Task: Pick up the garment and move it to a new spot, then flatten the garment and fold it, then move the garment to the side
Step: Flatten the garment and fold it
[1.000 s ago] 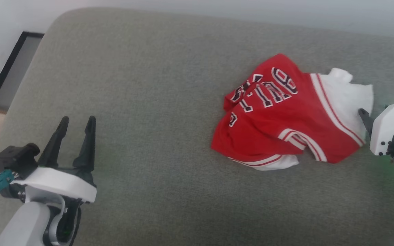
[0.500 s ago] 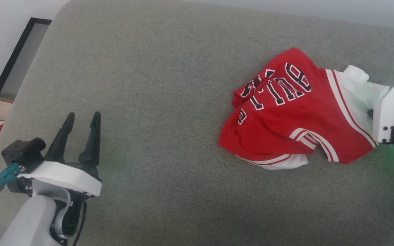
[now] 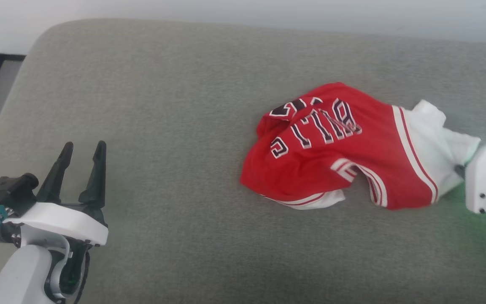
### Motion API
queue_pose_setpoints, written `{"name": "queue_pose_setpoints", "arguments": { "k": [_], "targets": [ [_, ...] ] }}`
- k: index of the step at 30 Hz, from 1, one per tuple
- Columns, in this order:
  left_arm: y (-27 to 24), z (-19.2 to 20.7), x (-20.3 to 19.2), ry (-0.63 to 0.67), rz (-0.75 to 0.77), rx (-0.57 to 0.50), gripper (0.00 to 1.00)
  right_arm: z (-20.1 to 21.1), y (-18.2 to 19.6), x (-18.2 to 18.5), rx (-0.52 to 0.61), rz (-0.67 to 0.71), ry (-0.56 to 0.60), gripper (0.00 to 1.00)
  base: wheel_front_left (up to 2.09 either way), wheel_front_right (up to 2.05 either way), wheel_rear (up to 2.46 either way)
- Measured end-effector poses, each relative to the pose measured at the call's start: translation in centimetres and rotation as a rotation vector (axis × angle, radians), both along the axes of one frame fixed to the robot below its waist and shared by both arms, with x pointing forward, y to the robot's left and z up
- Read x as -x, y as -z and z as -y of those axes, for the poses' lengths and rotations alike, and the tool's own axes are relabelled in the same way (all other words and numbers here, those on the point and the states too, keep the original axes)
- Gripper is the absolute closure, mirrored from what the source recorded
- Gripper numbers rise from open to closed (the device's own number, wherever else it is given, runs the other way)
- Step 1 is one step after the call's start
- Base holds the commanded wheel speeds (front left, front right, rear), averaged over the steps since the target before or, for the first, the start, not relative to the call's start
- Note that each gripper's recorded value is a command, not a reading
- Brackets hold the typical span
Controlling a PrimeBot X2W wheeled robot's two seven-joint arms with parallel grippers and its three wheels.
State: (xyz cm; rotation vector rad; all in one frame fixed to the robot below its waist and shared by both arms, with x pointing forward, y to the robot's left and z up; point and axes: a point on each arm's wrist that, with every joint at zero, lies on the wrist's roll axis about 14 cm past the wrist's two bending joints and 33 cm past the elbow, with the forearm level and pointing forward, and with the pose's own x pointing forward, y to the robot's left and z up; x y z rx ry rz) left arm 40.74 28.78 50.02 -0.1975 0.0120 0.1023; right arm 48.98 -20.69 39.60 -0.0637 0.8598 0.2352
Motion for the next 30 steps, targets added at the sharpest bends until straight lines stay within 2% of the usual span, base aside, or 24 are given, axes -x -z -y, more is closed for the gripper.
{"name": "queue_pose_setpoints", "arguments": {
  "k": [8,15,16,18,19,30],
  "targets": [
    [-0.7,1.6,-1.2,0.053,0.017,-0.004,0.0,4.8,0.3,5.5,-0.02,-0.04,0.119,1.0,0.0,0.0,0.0],
    [-0.1,2.6,-2.0,0.085,-0.002,0.0,0.0,5.1,1.5,7.8,-0.079,-0.06,0.215,1.0,0.0,0.0,0.0],
    [0.0,2.7,-2.1,0.089,-0.005,0.001,0.0,4.9,1.8,7.9,-0.093,-0.065,0.23,0.97,0.0,0.0,0.0],
    [0.1,3.0,-2.4,0.098,-0.009,0.002,0.0,4.9,2.3,8.0,-0.095,-0.071,0.249,0.44,0.0,0.0,0.0],
    [0.1,3.1,-2.4,0.104,-0.011,0.003,0.0,4.6,2.4,7.9,-0.105,-0.073,0.257,0.0,0.0,0.0,0.0],
    [-0.6,4.5,-2.5,0.181,-0.05,-0.009,0.0,3.9,0.8,7.3,-0.106,-0.016,0.25,0.0,0.0,0.0,0.0]
  ]
}}
